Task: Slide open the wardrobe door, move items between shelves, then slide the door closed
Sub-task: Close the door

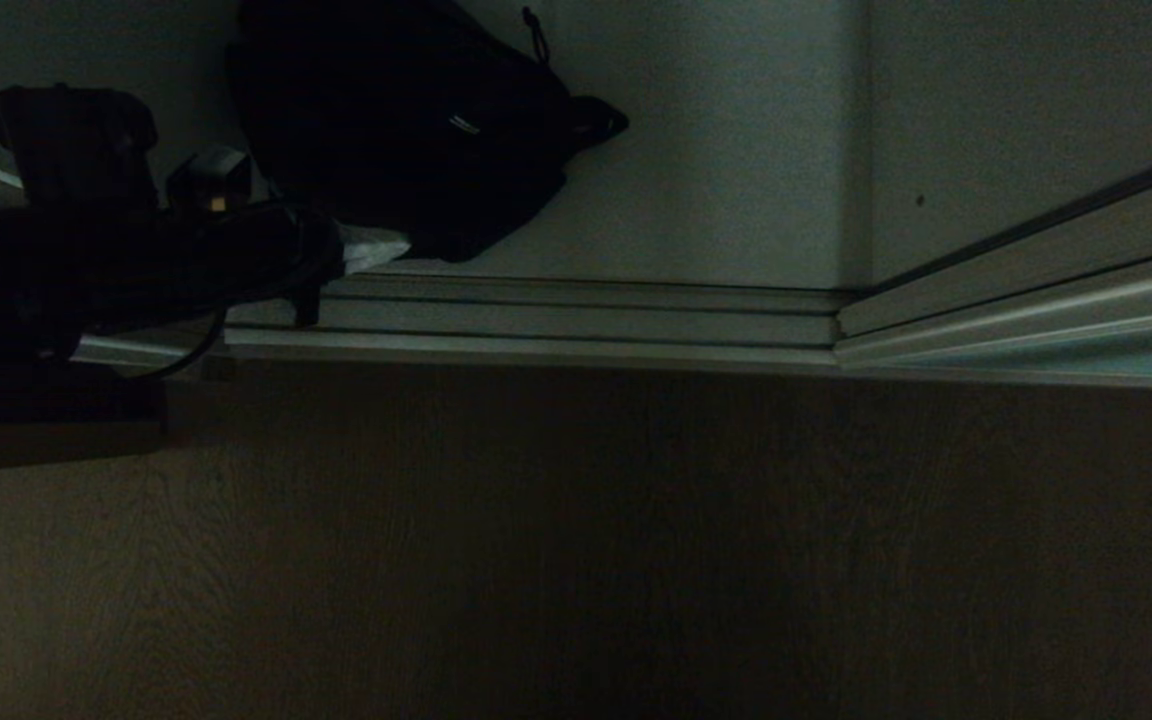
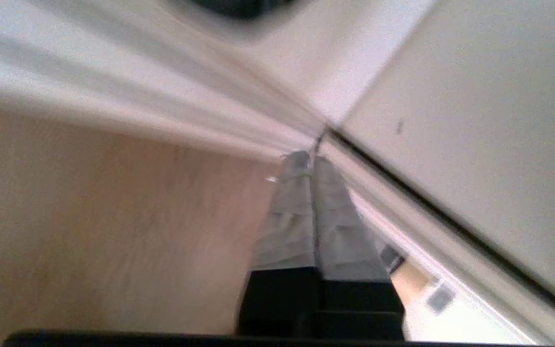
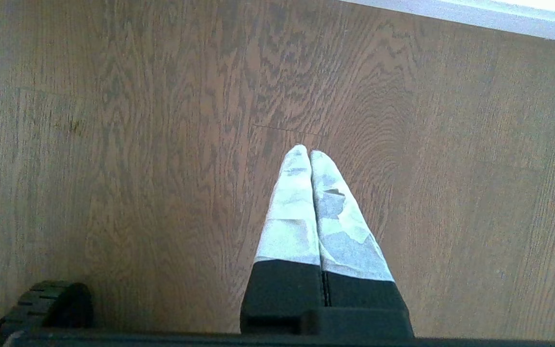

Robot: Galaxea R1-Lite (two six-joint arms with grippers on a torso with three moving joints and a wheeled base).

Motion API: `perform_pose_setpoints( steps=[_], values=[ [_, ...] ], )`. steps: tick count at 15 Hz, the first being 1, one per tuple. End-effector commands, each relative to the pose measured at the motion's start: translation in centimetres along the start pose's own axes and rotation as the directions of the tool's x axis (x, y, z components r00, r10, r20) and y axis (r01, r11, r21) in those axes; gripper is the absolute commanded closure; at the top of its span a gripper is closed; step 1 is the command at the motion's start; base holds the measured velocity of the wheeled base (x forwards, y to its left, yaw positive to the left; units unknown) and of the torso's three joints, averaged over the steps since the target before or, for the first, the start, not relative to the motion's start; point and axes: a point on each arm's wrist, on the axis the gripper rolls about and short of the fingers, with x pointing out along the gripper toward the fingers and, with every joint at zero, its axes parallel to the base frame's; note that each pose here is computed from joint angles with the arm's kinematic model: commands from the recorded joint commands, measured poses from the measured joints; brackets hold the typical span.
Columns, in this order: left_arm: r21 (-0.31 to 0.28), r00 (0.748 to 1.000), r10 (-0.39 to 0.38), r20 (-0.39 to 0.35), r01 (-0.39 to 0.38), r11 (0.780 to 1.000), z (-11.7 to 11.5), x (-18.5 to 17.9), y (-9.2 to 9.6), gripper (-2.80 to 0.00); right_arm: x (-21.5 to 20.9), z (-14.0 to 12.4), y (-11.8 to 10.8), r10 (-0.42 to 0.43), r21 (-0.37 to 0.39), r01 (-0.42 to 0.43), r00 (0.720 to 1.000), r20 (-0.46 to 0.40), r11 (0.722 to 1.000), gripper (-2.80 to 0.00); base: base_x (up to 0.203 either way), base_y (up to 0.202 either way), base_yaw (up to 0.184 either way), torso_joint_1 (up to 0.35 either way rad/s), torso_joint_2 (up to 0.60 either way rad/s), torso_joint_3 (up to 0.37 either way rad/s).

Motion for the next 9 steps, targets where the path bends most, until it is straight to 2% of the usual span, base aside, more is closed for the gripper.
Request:
perform_pose_setpoints(
  steps=[1, 4, 6, 8, 9],
  values=[
    [0.015, 1.0, -0.012, -0.021, 0.012, 1.0, -2.5, -3.1, -1.9, 0.0, 0.0, 0.0, 0.0, -0.001, -0.001, 0.001, 1.0, 0.002, 1.0, 0.0, 0.0, 0.0, 0.0, 0.0, 0.0, 0.0],
    [0.033, 0.998, -0.032, -0.052, 0.033, 0.999, -5.9, -6.8, -3.5, 0.0, 0.0, 0.0, 0.0, 0.001, -0.001, -0.001, 1.0, 0.004, 1.0, 0.0, 0.0, 0.0, 0.0, 0.0, 0.0, 0.0],
    [0.075, 0.998, -0.046, -0.051, 0.049, 0.996, -8.1, -9.6, -4.5, 0.0, 0.0, 0.0, 0.0, 0.001, -0.001, -0.001, 1.0, 0.003, 1.0, 0.0, 0.0, 0.0, 0.0, 0.0, 0.0, 0.0],
    [0.171, 0.997, -0.071, -0.031, 0.075, 0.982, -10.2, -12.5, -5.8, 0.0, 0.0, 0.0, 0.0, 0.001, -0.001, -0.001, 1.0, 0.002, 1.0, 0.0, 0.0, 0.0, 0.0, 0.0, 0.0, 0.0],
    [0.251, 0.996, -0.083, -0.013, 0.084, 0.964, -11.2, -14.0, -6.5, 0.0, 0.0, 0.0, 0.0, 0.001, -0.001, -0.001, 1.0, 0.004, 1.0, 0.0, 0.0, 0.0, 0.0, 0.0, 0.0, 0.0]
  ],
)
